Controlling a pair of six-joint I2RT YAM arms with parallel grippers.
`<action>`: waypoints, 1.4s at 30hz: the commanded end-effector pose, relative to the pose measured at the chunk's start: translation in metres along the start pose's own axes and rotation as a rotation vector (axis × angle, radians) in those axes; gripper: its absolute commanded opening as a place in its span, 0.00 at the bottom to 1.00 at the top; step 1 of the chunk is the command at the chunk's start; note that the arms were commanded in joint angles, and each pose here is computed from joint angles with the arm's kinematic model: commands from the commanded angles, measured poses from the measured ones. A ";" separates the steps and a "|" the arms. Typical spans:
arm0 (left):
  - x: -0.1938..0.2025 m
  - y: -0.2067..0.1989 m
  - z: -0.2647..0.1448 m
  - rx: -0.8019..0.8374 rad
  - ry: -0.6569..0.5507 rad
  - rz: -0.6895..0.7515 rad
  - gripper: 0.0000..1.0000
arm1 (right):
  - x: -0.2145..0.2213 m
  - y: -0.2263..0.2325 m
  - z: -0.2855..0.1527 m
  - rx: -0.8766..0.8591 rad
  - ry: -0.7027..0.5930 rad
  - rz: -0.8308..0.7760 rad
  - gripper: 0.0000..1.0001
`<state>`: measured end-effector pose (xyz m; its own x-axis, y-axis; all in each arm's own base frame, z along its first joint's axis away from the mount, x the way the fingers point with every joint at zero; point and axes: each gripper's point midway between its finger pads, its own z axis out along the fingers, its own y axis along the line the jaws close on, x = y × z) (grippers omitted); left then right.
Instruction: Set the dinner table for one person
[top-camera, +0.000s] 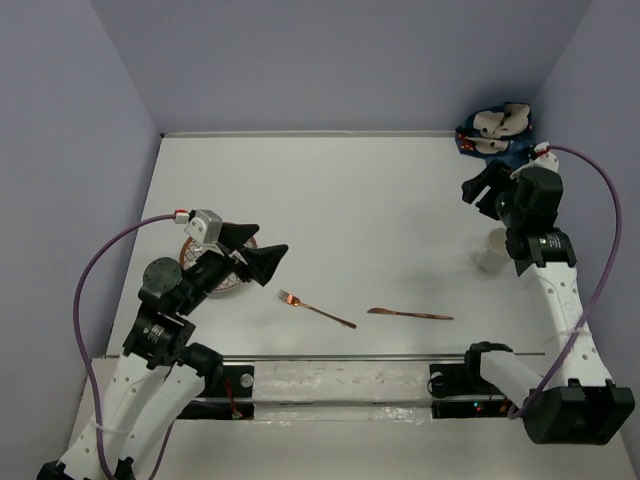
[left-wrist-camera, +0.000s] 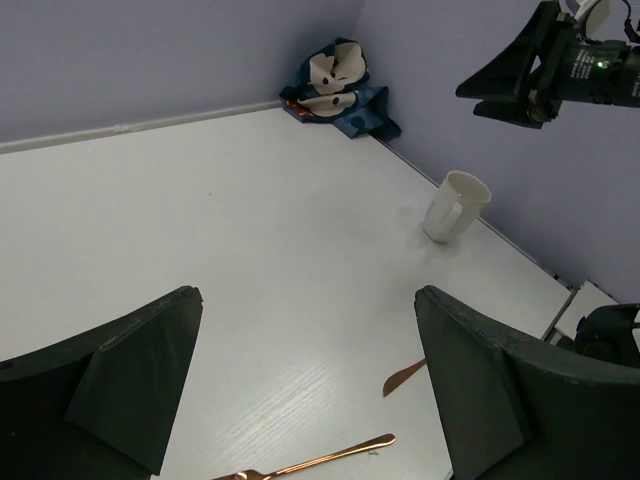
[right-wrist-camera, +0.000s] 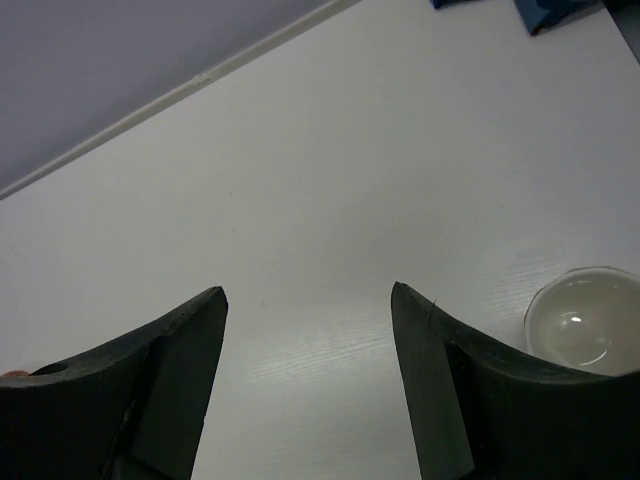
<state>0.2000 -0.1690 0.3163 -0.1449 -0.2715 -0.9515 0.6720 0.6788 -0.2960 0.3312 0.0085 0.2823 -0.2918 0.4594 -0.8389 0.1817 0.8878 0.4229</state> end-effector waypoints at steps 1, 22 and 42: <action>-0.015 -0.010 -0.002 0.042 -0.036 0.038 0.99 | -0.051 0.015 0.021 -0.002 -0.138 0.010 0.72; -0.008 -0.009 -0.006 0.042 -0.042 0.029 0.99 | -0.123 -0.042 0.244 0.334 -0.252 -0.043 0.64; 0.018 0.023 0.018 -0.062 0.069 0.017 0.99 | -0.161 -0.072 0.381 0.268 -0.455 -0.089 0.75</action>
<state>0.2189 -0.1698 0.2908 -0.2035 -0.2240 -0.9531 0.6248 0.7198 -0.3025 0.7085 -0.1305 0.1929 -0.0789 0.3232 -0.9430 0.4870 0.8379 0.2464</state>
